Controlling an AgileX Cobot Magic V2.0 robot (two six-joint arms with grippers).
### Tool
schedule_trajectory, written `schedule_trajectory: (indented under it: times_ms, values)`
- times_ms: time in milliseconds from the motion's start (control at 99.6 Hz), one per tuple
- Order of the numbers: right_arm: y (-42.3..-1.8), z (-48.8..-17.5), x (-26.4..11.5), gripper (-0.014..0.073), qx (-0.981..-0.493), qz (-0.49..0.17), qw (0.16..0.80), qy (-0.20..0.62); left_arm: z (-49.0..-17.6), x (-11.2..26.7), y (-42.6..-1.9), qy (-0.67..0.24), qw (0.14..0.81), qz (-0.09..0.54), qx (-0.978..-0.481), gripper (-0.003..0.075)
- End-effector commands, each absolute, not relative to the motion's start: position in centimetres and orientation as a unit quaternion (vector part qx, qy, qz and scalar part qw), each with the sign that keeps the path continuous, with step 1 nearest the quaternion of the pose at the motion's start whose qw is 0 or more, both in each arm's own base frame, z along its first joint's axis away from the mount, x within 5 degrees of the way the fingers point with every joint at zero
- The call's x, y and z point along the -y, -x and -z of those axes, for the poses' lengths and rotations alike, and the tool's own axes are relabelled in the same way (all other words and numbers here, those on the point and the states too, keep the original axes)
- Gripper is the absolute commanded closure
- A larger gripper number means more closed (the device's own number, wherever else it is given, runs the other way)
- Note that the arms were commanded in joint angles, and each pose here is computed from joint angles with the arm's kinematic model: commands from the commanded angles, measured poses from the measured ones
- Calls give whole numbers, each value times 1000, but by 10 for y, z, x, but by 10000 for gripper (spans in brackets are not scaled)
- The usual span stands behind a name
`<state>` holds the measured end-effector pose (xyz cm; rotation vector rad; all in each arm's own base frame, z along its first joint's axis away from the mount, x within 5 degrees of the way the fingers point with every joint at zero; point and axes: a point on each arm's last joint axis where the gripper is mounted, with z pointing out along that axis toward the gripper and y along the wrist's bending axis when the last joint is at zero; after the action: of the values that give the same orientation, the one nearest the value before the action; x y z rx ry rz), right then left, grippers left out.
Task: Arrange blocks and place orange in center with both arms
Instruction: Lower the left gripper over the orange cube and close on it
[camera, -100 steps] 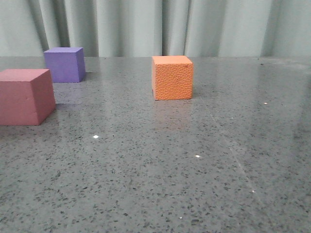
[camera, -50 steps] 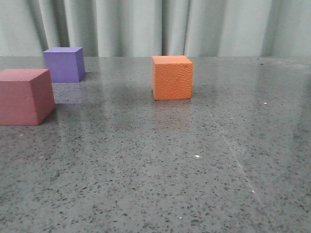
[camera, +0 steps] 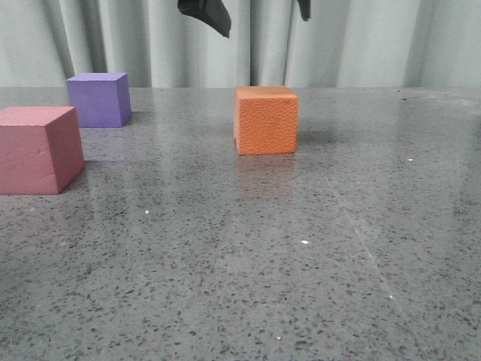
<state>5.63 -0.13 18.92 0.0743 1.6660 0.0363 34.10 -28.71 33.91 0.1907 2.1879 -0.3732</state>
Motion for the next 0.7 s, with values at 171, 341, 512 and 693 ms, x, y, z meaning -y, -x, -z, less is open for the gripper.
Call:
schedule_trajectory:
  times_ms: [171, 341, 512, 693]
  values:
    - [-55, -202, 1, 662, -703, -13, 711, -28, -378, 289, -327, -45, 501, 170, -847, 102]
    - [-55, -202, 1, 662, -703, -13, 711, -28, -380, 289, -328, -52, 511, 166, -842, 102]
    - [-55, -202, 1, 662, -703, -13, 711, -28, -376, 287, -329, -50, 505, 147, -849, 102]
    - [-55, -202, 1, 662, -703, -13, 711, -28, -358, 293, -329, -43, 476, 135, -868, 102]
